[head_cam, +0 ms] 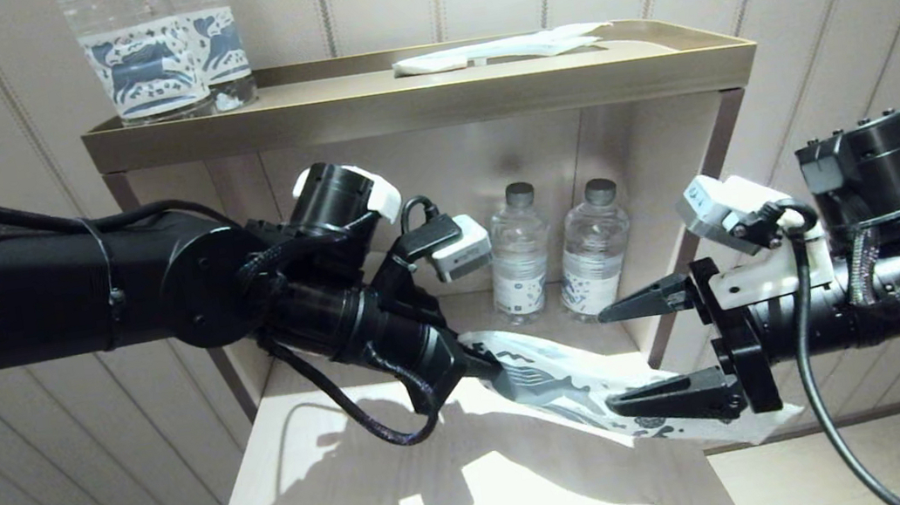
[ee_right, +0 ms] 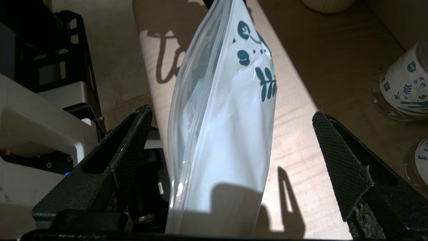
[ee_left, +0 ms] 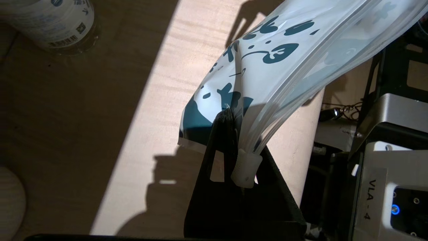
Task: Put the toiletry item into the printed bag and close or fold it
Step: Hand it to the other hand
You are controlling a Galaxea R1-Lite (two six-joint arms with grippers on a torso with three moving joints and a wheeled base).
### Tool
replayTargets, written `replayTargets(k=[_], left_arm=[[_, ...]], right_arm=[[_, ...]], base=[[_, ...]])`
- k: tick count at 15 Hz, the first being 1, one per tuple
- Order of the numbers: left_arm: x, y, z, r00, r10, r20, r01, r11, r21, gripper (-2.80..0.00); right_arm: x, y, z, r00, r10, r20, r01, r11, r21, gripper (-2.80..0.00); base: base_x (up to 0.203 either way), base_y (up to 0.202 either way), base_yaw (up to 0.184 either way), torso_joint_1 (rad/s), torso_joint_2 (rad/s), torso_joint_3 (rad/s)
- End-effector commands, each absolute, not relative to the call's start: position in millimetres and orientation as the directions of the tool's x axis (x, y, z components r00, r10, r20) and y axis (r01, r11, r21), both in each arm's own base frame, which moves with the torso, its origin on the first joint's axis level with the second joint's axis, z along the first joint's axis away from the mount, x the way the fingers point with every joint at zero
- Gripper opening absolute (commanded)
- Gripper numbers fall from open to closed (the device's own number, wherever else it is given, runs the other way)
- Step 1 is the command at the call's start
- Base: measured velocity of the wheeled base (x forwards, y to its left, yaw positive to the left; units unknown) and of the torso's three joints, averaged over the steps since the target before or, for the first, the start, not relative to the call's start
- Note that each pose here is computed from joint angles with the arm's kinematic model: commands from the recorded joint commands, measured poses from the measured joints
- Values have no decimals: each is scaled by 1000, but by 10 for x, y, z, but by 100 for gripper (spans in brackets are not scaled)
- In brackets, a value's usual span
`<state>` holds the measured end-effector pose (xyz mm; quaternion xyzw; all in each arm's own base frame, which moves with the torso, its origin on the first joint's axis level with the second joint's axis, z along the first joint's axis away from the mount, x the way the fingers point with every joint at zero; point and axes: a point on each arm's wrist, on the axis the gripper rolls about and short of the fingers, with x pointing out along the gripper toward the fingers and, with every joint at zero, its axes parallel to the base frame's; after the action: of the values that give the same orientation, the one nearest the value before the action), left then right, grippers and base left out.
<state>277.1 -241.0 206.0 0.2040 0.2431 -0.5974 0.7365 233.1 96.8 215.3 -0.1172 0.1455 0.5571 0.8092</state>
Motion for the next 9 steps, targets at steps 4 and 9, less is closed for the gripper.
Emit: replayTargets(k=[4,9], left_arm=[[2857,-2351,2072,181,-772,-610,976,217,15,-280],[2862,-2354,2062,180,-770,-612,976,216,16,-280]], right_arm=[[2330,859,2124,357,851,-385,-932,353,-83,0],[2363,809,2108,375,843,-387,-925,370,-91,-280]], base=[[0,0,0,0,0,0],[0,0,0,0,0,0]])
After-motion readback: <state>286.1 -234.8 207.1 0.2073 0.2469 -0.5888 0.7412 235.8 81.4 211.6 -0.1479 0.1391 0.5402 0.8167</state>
